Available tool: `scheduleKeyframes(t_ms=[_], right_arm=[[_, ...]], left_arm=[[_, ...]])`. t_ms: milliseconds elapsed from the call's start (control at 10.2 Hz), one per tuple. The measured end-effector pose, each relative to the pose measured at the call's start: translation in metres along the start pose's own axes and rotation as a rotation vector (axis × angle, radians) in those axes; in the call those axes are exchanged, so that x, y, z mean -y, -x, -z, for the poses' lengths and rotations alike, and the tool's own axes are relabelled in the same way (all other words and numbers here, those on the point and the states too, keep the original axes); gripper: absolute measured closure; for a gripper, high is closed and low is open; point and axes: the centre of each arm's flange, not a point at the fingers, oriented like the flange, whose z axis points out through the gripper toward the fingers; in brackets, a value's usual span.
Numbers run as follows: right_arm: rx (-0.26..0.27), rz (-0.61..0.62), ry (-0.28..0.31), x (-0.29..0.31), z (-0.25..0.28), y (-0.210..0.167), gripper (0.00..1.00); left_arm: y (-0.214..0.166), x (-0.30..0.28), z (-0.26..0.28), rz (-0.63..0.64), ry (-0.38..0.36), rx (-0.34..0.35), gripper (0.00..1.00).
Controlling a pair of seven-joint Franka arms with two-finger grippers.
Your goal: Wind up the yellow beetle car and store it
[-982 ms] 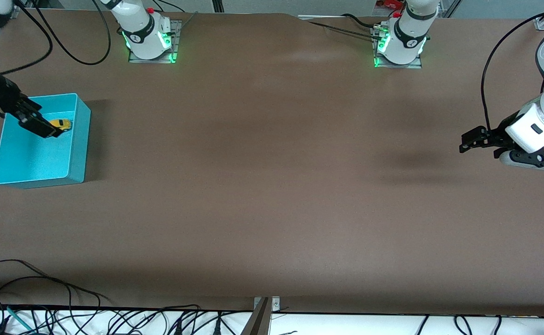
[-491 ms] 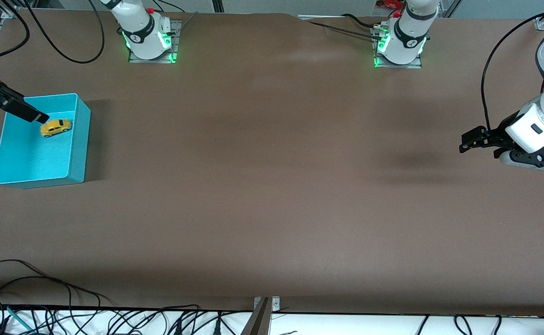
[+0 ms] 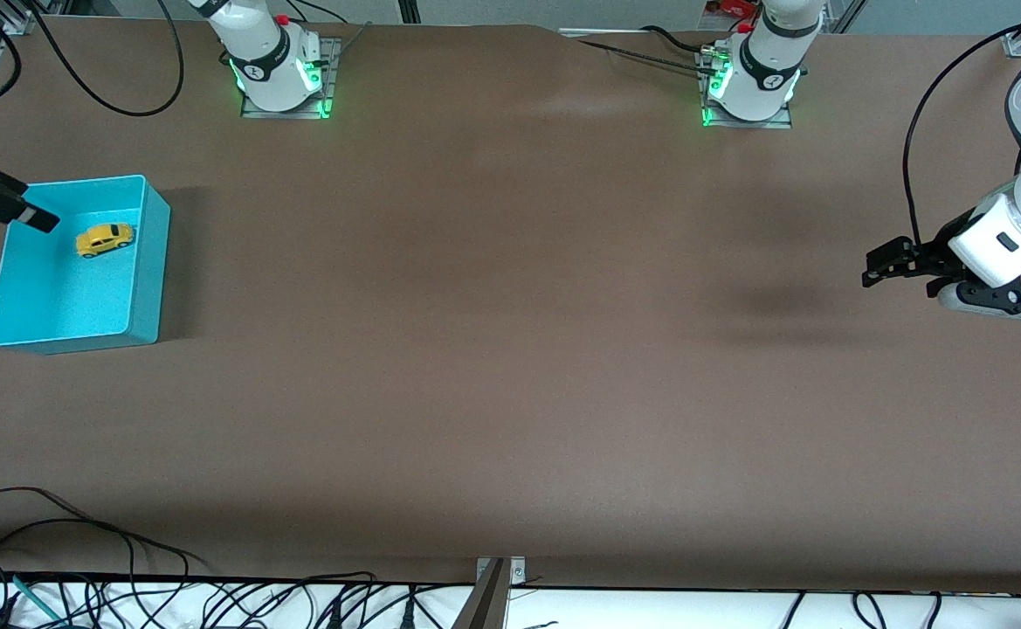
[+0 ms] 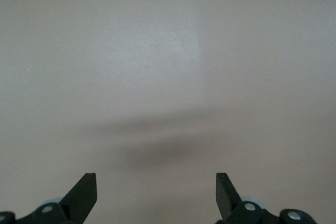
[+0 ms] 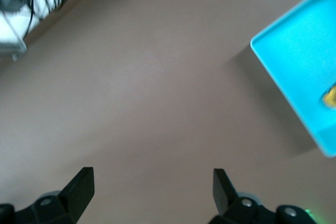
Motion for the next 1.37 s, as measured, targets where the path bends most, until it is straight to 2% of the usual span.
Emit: scheduleKeyframes(t_ms=[98, 196, 393, 785, 982, 1375], right_arm=[[-0.002, 0.097, 0.031, -0.006, 0.000, -0.001, 0.00], [-0.014, 0.150, 0.092, -0.010, 0.000, -0.002, 0.00], [-0.022, 0.188, 0.161, 0.001, -0.004, 0.002, 0.00], [-0.021, 0.206, 0.173, 0.003, -0.005, 0.003, 0.00], [-0.022, 0.226, 0.229, 0.006, -0.011, 0.003, 0.00], [0.023, 0.255, 0.251, 0.012, -0.033, 0.004, 0.00]], left_arm=[[0.000, 0.000, 0.000, 0.000, 0.000, 0.000, 0.00], [0.000, 0.000, 0.000, 0.000, 0.000, 0.000, 0.00], [0.000, 0.000, 0.000, 0.000, 0.000, 0.000, 0.00], [0.000, 0.000, 0.000, 0.000, 0.000, 0.000, 0.00], [0.000, 0.000, 0.000, 0.000, 0.000, 0.000, 0.00], [0.000, 0.000, 0.000, 0.000, 0.000, 0.000, 0.00]])
